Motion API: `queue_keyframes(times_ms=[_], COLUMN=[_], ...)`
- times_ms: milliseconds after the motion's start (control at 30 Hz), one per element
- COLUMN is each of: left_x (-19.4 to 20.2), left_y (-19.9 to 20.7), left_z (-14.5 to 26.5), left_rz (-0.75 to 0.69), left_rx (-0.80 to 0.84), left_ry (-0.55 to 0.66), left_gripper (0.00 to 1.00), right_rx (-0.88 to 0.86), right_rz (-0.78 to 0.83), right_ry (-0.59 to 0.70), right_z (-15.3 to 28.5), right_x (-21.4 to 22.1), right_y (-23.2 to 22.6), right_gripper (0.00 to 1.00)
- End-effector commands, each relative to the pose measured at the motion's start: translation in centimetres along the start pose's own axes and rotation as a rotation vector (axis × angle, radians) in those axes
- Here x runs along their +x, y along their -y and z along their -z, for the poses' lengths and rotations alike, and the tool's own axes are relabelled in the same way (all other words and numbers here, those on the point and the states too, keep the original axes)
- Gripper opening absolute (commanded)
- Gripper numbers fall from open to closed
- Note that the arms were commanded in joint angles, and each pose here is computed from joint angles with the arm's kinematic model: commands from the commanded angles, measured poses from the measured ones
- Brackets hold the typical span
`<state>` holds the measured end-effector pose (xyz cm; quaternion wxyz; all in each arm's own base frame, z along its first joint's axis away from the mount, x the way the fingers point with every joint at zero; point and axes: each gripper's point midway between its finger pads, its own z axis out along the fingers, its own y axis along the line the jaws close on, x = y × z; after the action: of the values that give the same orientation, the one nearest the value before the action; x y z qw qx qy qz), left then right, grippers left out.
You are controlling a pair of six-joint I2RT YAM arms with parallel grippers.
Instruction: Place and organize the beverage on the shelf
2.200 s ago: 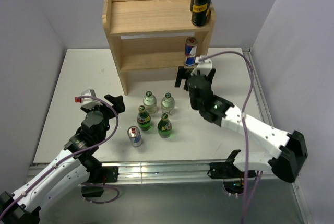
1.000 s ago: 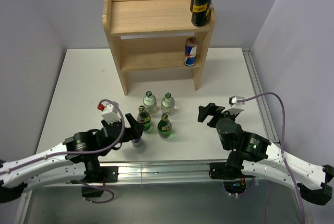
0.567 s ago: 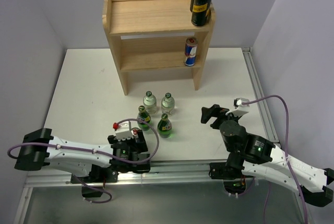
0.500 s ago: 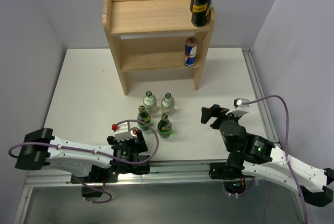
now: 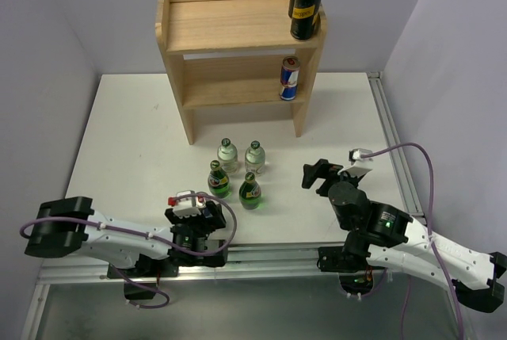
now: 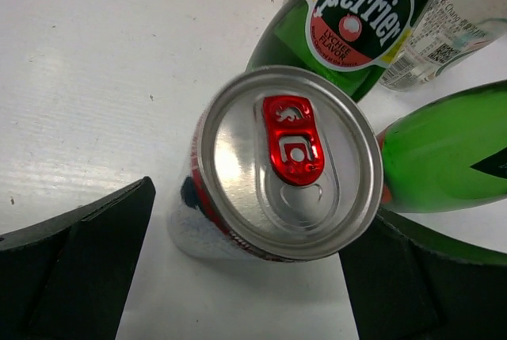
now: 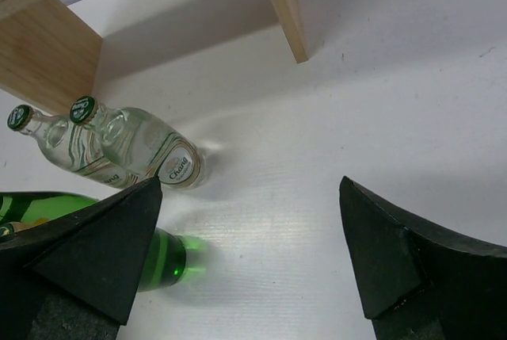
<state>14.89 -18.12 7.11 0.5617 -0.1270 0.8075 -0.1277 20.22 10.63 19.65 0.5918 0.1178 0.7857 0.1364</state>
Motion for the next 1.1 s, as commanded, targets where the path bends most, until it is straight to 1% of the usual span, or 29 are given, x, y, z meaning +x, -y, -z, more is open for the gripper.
queue_keyframes(times_ms=[0,67,267,300,367,400,433,467,500,533,567,600,633,667,733,800,867,933,967,1000,1067], left_x=[0.1,0.8,2.3,2.4,2.8,2.8,2.9,2.9,2.8,2.7,2.6,2.6,2.5,2.4,2.2,1.9,0.7,-1.4,-2.2,-3.6,-5.9], left_y=[1.1,1.0,-0.3,-0.4,-0.3,-0.3,-0.4,-0.4,-0.7,-0.7,-0.8,-0.8,-0.4,0.0,1.1,1.3,2.7,3.2,3.6,5.0,5.6], left_z=[-0.8,-1.2,-2.1,-2.3,-2.8,-2.9,-3.1,-3.2,-3.3,-3.4,-3.4,-3.4,-3.4,-3.4,-3.2,-2.9,-2.4,-1.6,-1.3,-0.8,0.1], left_rz=[0.025,-0.017,-0.059,-0.086,-0.081,-0.086,-0.085,-0.082,-0.09,-0.087,-0.086,-0.095,-0.092,-0.098,-0.12,-0.153,-0.142,-0.15,-0.144,-0.136,-0.158], left_rx=[0.013,-0.007,-0.071,-0.077,-0.086,-0.088,-0.092,-0.093,-0.101,-0.103,-0.106,-0.109,-0.106,-0.097,-0.089,-0.1,-0.111,-0.15,-0.151,-0.137,-0.132], left_ry=[0.048,0.043,0.047,0.047,0.046,0.045,0.044,0.043,0.041,0.04,0.038,0.036,0.025,0.02,0.002,-0.019,-0.024,-0.019,-0.015,-0.011,-0.007], left_gripper=[0.99,0.99,0.99,0.99,0.91,0.85,0.68,0.58,0.4,0.33,0.23,0.17,0.05,0.0,0.0,0.0,0.0,0.0,0.0,0.0,0.0], right_rx=[0.002,0.004,-0.001,-0.001,-0.002,-0.001,0.0,-0.002,0.0,0.0,-0.001,-0.004,-0.008,-0.012,-0.015,-0.013,-0.01,-0.01,-0.009,-0.012,-0.016], right_rz=[-0.032,-0.032,-0.037,-0.035,-0.037,-0.036,-0.033,-0.032,-0.032,-0.032,-0.032,-0.031,-0.039,-0.037,-0.041,-0.041,-0.039,-0.041,-0.038,-0.042,-0.044], right_ry=[0.024,0.025,0.02,0.019,0.017,0.016,0.013,0.012,0.015,0.015,0.016,0.015,0.021,0.019,0.022,0.024,0.026,0.027,0.028,0.032,0.037], right_z=[-0.2,-0.2,-0.3,-0.3,-0.4,-0.4,-0.5,-0.5,-0.5,-0.5,-0.6,-0.6,-0.5,-0.5,-0.5,-0.4,-0.4,-0.3,-0.3,-0.2,-0.1], right_x=[-0.4,-0.4,0.1,0.3,0.3,0.4,0.5,0.6,0.5,0.5,0.5,0.6,0.4,0.5,0.4,0.3,0.2,0.1,0.1,0.0,-0.2], right_y=[-0.4,-0.3,-0.2,-0.3,-0.3,-0.4,-0.4,-0.4,-0.4,-0.4,-0.4,-0.4,-0.5,-0.5,-0.5,-0.4,-0.3,-0.2,-0.1,-0.1,-0.1], right_gripper=[1.0,1.0,1.0,1.0,1.0,1.0,1.0,1.0,1.0,1.0,1.0,0.98,0.93,0.91,0.87,0.86,0.86,0.86,0.86,0.86,0.86])
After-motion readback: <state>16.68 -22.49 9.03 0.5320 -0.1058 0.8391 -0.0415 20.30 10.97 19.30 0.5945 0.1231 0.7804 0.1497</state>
